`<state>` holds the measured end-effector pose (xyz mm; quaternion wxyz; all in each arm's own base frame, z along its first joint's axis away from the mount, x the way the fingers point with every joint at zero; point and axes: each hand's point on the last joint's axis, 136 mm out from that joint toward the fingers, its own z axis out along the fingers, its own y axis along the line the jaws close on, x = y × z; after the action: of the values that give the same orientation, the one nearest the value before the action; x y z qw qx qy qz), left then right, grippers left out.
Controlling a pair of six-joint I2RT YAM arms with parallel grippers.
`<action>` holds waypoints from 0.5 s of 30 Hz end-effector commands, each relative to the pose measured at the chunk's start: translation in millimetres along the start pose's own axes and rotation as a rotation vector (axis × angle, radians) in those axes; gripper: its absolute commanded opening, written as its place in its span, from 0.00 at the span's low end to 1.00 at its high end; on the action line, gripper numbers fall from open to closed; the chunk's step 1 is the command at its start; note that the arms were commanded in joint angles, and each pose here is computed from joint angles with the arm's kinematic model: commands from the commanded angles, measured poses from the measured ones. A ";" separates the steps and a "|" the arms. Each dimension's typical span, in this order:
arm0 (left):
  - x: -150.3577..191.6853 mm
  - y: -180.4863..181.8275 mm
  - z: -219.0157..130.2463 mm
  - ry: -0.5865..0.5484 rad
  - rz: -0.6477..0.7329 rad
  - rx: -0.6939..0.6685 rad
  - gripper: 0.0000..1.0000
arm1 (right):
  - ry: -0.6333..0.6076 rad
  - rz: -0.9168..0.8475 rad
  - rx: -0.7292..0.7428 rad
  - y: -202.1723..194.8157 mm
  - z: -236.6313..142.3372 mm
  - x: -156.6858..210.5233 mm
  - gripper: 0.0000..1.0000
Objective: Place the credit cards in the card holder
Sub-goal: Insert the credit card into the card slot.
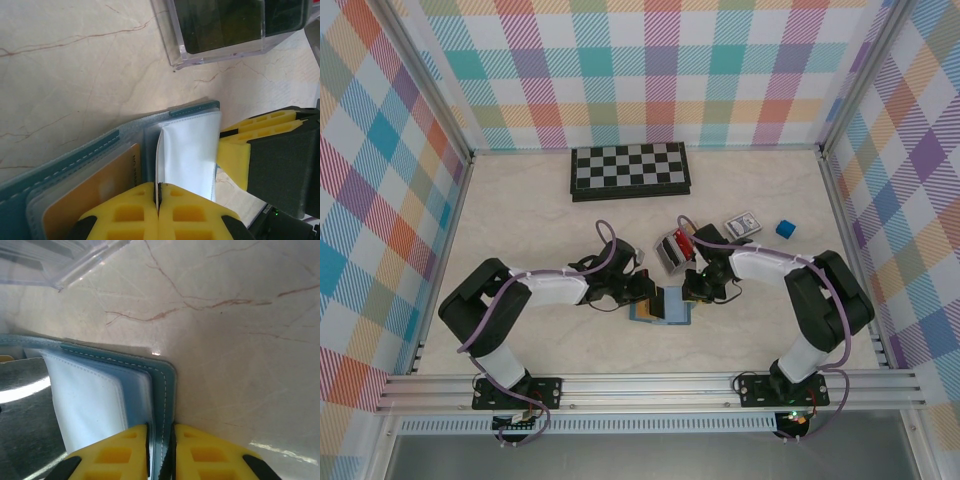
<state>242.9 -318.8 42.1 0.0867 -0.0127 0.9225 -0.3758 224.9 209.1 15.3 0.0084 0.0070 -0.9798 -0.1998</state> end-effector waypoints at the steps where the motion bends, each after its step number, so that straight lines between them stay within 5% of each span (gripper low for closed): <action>1: 13.0 12.5 2.9 0.021 -0.013 -0.035 0.00 | 0.047 0.010 -0.021 -1.1 16.0 12.9 0.15; 7: 20.0 15.3 -2.4 0.049 0.051 -0.069 0.03 | 0.046 0.010 -0.007 -4.1 16.1 14.0 0.15; 15: 24.4 32.5 -6.1 0.036 -0.039 -0.129 0.02 | 0.046 0.020 -0.006 -5.1 17.8 13.6 0.14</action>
<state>239.3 -314.1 41.0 0.0864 -0.0084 0.9259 -0.3676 224.7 213.1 15.3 0.0059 0.0068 -0.9768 -0.2140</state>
